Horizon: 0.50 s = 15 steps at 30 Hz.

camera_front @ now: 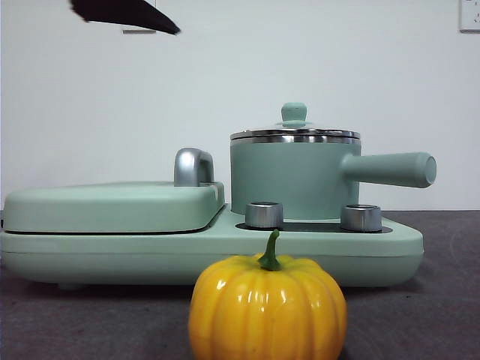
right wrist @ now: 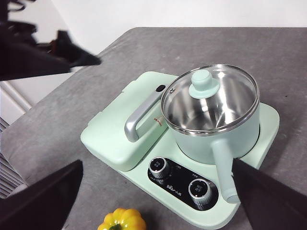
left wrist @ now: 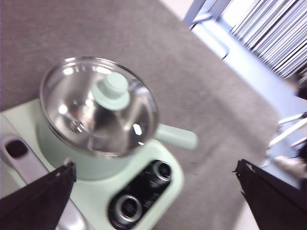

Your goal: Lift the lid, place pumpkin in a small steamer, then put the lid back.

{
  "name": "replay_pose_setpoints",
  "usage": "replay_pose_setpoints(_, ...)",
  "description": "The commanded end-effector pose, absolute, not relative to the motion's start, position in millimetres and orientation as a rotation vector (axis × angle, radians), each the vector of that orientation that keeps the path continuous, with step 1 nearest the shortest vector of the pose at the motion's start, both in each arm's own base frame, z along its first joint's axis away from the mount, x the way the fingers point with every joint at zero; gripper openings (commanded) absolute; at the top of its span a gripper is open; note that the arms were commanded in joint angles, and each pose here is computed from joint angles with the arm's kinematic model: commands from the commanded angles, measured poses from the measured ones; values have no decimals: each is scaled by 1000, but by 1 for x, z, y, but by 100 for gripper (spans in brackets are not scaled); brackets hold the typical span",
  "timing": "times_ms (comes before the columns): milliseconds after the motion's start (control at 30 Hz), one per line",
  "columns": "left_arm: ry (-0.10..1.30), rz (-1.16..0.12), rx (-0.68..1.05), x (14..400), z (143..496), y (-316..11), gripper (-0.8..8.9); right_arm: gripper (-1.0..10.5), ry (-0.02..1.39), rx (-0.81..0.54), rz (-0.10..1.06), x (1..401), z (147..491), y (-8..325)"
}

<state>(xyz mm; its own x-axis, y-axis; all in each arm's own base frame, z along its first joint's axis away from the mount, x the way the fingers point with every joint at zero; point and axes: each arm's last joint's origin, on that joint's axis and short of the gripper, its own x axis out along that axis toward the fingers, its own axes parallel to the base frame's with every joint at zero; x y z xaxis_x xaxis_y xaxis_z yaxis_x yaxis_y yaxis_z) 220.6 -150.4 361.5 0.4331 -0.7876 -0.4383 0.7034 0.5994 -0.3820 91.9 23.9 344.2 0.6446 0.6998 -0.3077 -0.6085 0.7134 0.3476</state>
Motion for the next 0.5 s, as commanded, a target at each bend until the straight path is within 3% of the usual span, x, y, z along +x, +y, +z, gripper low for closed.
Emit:
replay_pose_setpoints(33, 611, -923, -21, 239, 372, -176, 555, 496, 431, 223, 757, 92, 349, 24)
replay_pose_setpoints(500, 605, -777, 221, 295, 349, -268, 554, 496, 432, 225, 756, 92, 349, 24)
